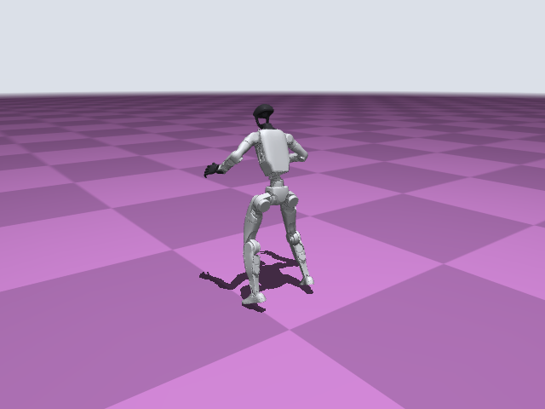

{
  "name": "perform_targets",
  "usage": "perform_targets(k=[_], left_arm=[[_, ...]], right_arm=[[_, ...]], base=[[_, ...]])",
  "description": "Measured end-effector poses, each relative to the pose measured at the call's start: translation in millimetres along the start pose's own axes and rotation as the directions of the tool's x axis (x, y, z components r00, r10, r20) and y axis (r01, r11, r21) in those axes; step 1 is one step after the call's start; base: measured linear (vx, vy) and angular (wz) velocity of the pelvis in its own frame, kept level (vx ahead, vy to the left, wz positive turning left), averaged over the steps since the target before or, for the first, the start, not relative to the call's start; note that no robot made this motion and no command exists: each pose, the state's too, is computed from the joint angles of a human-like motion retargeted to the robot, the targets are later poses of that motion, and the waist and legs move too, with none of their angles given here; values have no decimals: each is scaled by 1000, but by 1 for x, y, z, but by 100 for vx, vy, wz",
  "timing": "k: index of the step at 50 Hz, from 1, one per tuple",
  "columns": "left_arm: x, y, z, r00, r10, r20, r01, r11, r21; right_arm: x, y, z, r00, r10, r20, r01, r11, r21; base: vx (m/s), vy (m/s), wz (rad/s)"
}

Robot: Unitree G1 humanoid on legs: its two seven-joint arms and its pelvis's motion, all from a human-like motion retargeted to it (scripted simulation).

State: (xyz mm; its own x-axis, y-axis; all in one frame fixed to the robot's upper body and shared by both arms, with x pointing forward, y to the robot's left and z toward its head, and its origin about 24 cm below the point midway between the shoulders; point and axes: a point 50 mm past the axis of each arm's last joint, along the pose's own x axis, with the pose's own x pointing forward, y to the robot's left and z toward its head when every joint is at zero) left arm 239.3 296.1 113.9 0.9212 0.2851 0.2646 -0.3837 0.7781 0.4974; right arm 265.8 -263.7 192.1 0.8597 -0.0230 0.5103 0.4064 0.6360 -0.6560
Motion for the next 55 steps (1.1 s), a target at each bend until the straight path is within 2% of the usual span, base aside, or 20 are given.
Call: perform_targets(k=[3, 6, 10, 12, 15, 18, 20, 23, 25, 28, 33, 35, 38, 42, 45, 50, 55], left_arm=[[-20, 4, -45, 980, 15, -201, 1, 997, 78], [-57, 8, -90, 910, -63, -411, 144, 975, 170], [-115, 18, -122, 769, -101, -631, 220, 969, 114], [-144, 20, -133, 707, -106, -699, 243, 965, 99], [-182, 10, -155, 590, -80, -804, 258, 961, 94], [-195, -39, -174, 462, -107, -880, 296, 955, 39], [-188, -63, -172, 480, -128, -868, 339, 940, 49], [-137, -67, -148, 682, -145, -717, 357, 922, 153], [-115, -64, -129, 782, -190, -594, 381, 899, 214], [-87, -65, -106, 840, -258, -478, 374, 913, 164], [-64, -73, -83, 859, -334, -388, 337, 939, -61], [-57, -76, -78, 861, -365, -353, 355, 930, -96], [-39, -87, -73, 871, -373, -319, 373, 926, -65], [-24, -113, -90, 845, -348, -405, 416, 905, 88], [-38, -117, -113, 779, -350, -521, 509, 838, 197], [-78, -109, -136, 677, -414, -608, 603, 786, 136], [-130, -101, -158, 574, -381, -725, 568, 822, 19]], right_arm=[[-14, 23, -28, 988, 69, -140, -77, 996, -52], [-47, 41, -54, 948, 162, -273, -185, 981, -61], [-97, 43, -73, 877, 244, -414, -301, 950, -80], [-113, 39, -75, 869, 240, -433, -311, 945, -98], [-128, 37, -86, 861, 148, -487, -232, 966, -116], [-143, 54, -114, 751, 86, -655, -174, 982, -70], [-148, 62, -121, 721, 87, -688, -180, 982, -65], [-146, 53, -120, 760, 87, -644, -238, 960, -150], [-166, 44, -121, 741, 72, -668, -231, 961, -153], [-196, 47, -133, 612, 147, -777, -238, 971, -3], [-235, 61, -149, 386, 365, -847, -378, 900, 215], [-245, 65, -151, 331, 424, -843, -429, 863, 266], [-245, 72, -158, 300, 443, -845, -461, 843, 278], [-235, 87, -170, 295, 394, -870, -524, 828, 197], [-233, 103, -167, 293, 398, -870, -598, 786, 158], [-222, 124, -148, 332, 545, -770, -581, 761, 288], [-232, 123, -145, 319, 561, -764, -631, 727, 271]], base=[[109, -11, 3], [113, -18, 10], [116, 0, 29], [111, 23, 27], [82, 14, -16], [65, 8, -9], [53, 8, 14], [39, 3, 33], [48, 1, 47], [42, -2, 5], [42, -3, -40], [40, -8, -37], [32, -5, -11], [27, 6, 3], [26, -1, -38], [24, 0, -50], [17, 2, -26]])
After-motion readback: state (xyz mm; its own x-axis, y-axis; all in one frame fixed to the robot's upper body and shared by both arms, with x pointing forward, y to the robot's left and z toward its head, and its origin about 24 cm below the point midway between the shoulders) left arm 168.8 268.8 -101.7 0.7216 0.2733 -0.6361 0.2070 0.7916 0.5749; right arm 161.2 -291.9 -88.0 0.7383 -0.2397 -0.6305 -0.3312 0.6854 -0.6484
